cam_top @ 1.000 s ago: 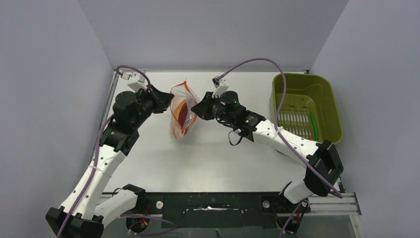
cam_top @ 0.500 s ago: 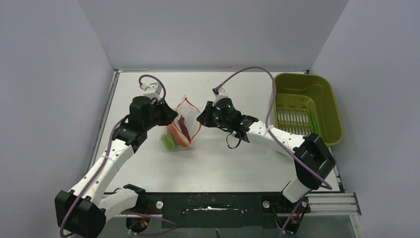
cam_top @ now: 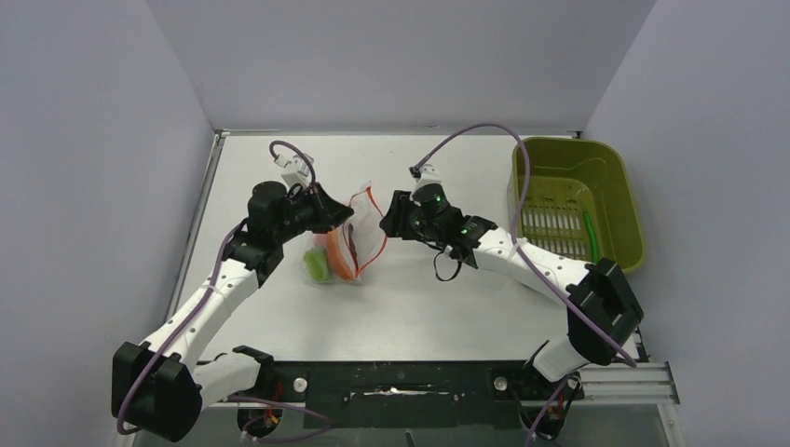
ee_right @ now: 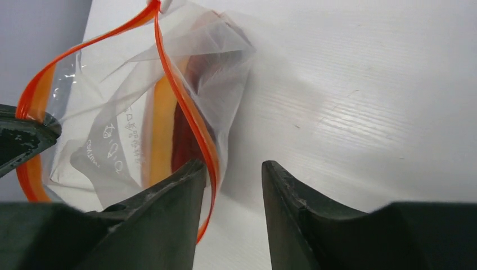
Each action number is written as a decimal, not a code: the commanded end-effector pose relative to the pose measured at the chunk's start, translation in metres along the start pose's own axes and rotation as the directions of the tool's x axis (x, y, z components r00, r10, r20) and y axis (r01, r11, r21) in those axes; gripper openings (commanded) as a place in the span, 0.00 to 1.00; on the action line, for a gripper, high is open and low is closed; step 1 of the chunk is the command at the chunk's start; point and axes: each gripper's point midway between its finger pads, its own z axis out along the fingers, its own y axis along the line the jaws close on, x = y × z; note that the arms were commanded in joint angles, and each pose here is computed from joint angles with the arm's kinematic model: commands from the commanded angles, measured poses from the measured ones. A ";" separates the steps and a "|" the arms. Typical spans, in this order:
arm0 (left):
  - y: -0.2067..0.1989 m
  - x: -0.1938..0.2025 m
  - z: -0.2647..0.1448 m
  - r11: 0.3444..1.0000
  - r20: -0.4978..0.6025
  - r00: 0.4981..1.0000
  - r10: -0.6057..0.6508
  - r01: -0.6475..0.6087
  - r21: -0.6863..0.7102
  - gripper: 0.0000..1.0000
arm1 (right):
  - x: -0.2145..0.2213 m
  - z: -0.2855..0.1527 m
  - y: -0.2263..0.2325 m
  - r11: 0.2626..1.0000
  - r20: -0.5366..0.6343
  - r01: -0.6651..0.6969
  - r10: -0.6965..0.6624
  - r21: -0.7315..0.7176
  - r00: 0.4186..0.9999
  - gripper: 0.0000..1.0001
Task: Place the food in the zip-top bag and seal the zipper
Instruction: Pick up the fake vegetable from the bin.
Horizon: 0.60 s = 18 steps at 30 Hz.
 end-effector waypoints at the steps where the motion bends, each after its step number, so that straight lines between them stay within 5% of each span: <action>1: -0.033 -0.016 0.000 0.985 0.056 0.997 0.046 -0.054 0.165 0.00 | -0.063 -0.049 0.000 0.995 0.164 0.077 -0.085 0.057 0.983 0.48; 9: -0.042 0.001 -0.002 0.961 0.014 0.995 0.096 -0.096 0.261 0.00 | -0.118 -0.104 -0.030 0.967 0.241 0.111 -0.166 0.227 0.956 0.67; 18: -0.052 0.004 -0.011 0.929 0.054 0.984 0.167 -0.175 0.327 0.00 | -0.149 -0.149 -0.088 0.877 0.202 0.117 -0.234 0.465 0.951 0.71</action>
